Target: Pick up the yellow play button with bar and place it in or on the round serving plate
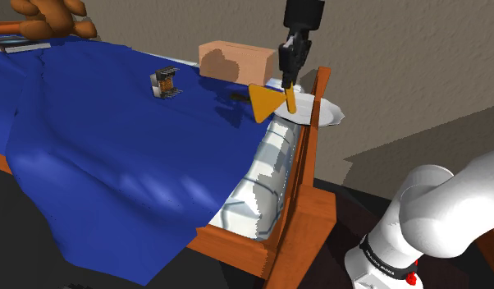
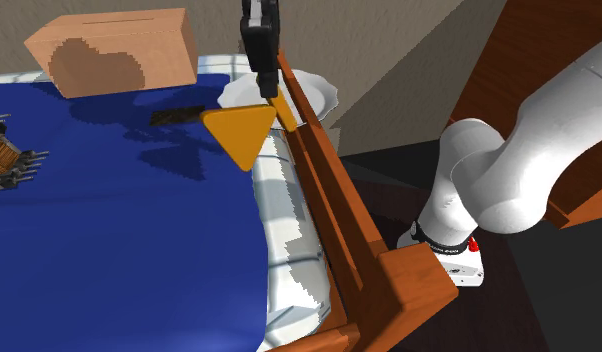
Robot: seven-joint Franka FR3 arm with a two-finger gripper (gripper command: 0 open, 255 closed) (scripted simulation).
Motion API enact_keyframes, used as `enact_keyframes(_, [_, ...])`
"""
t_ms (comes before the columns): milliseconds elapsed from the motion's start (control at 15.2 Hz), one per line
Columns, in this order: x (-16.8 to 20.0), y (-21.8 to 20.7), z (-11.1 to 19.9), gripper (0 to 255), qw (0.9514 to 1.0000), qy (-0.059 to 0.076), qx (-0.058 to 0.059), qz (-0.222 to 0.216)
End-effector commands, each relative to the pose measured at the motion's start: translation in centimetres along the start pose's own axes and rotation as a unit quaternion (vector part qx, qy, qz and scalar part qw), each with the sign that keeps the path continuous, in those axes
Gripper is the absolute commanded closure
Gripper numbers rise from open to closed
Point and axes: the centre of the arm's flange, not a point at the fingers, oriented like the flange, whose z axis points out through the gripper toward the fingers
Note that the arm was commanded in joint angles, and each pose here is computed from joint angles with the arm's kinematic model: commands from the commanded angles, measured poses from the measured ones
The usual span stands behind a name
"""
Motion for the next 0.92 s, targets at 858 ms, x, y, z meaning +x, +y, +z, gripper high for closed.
enact_keyframes(858, [-1.8,19.5,-1.8,255,1.0000,0.000,0.000,-0.001])
